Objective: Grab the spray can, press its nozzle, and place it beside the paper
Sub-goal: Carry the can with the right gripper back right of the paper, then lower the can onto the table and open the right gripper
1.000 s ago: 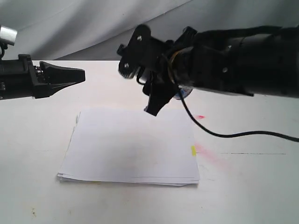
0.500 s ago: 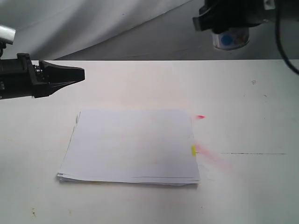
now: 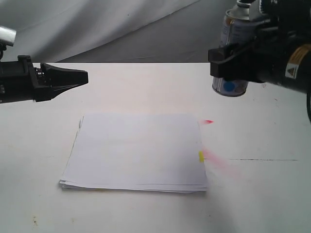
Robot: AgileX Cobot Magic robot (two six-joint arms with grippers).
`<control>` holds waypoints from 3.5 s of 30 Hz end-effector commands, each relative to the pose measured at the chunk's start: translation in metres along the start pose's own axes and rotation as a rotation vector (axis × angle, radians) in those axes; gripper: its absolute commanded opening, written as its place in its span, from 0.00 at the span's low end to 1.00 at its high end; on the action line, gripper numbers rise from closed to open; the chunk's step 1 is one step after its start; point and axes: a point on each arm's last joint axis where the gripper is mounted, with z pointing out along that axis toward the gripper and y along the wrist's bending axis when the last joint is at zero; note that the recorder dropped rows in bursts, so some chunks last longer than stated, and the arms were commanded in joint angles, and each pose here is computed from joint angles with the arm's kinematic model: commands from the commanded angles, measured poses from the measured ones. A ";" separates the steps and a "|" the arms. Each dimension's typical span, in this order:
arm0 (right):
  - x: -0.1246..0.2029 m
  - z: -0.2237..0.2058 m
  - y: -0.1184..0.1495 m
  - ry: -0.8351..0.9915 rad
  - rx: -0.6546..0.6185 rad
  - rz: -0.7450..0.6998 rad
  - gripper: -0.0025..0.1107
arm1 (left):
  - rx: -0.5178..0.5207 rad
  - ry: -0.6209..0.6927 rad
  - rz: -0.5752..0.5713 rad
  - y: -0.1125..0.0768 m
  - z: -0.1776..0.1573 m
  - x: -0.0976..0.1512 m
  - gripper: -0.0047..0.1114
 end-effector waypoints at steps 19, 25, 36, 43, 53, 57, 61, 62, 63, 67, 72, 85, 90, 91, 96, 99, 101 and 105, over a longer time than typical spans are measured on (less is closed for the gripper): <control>0.111 0.084 -0.034 -0.160 0.001 0.041 0.02 | -0.063 0.047 -0.016 0.003 -0.002 0.007 0.04; 0.131 0.093 -0.039 -0.130 0.045 0.038 0.02 | -0.065 0.048 -0.016 0.004 -0.002 0.007 0.04; 0.141 0.095 -0.040 -0.045 0.055 -0.028 0.02 | -0.065 0.048 -0.017 0.004 -0.002 0.007 0.04; 0.142 0.095 -0.040 -0.032 0.056 -0.021 0.02 | -0.065 0.048 -0.017 0.004 -0.002 0.007 0.04; 0.147 0.095 -0.040 0.019 0.058 -0.020 0.02 | -0.065 0.048 -0.017 0.004 -0.002 0.007 0.04; 0.147 0.095 -0.040 0.019 0.058 -0.020 0.02 | -0.065 0.048 -0.017 0.004 -0.002 0.007 0.04; 0.149 0.095 -0.040 0.046 0.054 -0.025 0.02 | -0.065 0.048 -0.017 0.004 -0.002 0.007 0.04; 0.150 0.095 -0.040 0.050 0.054 -0.025 0.02 | -0.065 0.048 -0.017 0.004 -0.002 0.007 0.04; 0.150 0.095 -0.040 0.056 0.054 -0.025 0.02 | -0.065 0.048 -0.017 0.004 -0.002 0.007 0.04; 0.151 0.095 -0.040 0.068 0.055 -0.024 0.02 | -0.065 0.048 -0.017 0.004 -0.002 0.007 0.04; 0.151 0.095 -0.040 0.068 0.055 -0.024 0.02 | -0.065 0.048 -0.017 0.004 -0.002 0.007 0.04; 0.152 0.095 -0.040 0.073 0.052 -0.110 0.31 | -0.065 0.048 -0.017 0.004 -0.002 0.007 0.04; 0.152 0.095 -0.040 0.073 0.052 -0.112 0.59 | -0.065 0.048 -0.017 0.004 -0.002 0.007 0.04; 0.152 0.095 -0.040 0.073 0.052 -0.119 0.62 | -0.065 0.048 -0.017 0.004 -0.002 0.007 0.04; 0.152 0.095 -0.040 0.074 0.052 -0.122 0.70 | -0.065 0.048 -0.017 0.004 -0.002 0.007 0.04; 0.152 0.095 -0.040 0.074 0.052 -0.122 0.71 | -0.065 0.048 -0.017 0.004 -0.002 0.007 0.04; 0.152 0.095 -0.040 0.074 0.052 -0.122 0.71 | -0.065 0.048 -0.017 0.004 -0.002 0.007 0.04; 0.148 0.094 -0.040 0.061 0.053 -0.123 0.71 | -0.065 0.048 -0.017 0.004 -0.002 0.007 0.04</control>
